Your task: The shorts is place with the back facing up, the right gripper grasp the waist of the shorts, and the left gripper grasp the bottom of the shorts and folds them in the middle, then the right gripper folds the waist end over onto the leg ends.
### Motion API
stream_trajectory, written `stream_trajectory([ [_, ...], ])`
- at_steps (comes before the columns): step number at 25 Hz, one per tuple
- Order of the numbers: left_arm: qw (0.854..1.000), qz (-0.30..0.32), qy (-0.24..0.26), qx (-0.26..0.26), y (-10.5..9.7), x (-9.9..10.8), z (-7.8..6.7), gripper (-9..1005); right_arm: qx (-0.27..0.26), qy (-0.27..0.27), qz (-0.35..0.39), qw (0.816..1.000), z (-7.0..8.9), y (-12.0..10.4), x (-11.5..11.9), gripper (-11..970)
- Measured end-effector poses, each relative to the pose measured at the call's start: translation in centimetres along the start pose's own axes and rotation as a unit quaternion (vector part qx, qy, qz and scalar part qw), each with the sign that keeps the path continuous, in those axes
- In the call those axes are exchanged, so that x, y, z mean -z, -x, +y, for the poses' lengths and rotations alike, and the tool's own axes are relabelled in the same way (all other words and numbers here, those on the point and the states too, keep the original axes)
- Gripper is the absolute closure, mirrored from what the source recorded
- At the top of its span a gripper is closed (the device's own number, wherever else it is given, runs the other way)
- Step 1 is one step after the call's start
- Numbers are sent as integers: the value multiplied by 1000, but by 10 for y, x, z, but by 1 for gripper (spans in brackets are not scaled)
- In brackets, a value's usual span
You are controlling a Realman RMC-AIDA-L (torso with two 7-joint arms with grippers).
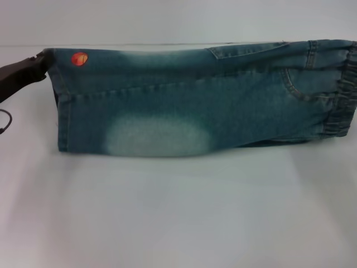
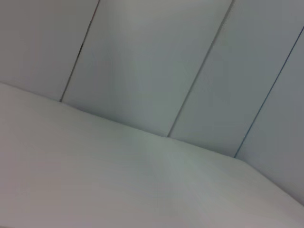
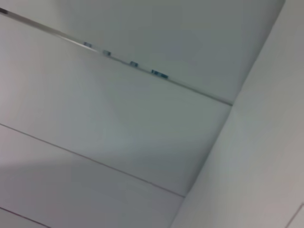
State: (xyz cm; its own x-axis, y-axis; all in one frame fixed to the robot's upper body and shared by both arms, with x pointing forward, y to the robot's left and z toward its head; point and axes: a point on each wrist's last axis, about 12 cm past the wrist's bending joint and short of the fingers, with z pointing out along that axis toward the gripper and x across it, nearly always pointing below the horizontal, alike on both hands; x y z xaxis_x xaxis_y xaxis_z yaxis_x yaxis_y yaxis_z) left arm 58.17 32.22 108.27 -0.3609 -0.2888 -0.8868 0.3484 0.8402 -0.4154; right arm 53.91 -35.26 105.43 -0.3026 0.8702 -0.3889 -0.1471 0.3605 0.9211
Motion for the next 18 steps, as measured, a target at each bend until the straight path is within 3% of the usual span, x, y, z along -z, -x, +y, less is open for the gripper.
stream_trajectory([
  [14,997,40,31,-55,-6,-39,-12,945,72,-68,3,995,-7,-7,-29,748],
  [18,998,28,37,-45,-7,-42,-12,935,93,-89,0,992,-10,-8,-32,739],
])
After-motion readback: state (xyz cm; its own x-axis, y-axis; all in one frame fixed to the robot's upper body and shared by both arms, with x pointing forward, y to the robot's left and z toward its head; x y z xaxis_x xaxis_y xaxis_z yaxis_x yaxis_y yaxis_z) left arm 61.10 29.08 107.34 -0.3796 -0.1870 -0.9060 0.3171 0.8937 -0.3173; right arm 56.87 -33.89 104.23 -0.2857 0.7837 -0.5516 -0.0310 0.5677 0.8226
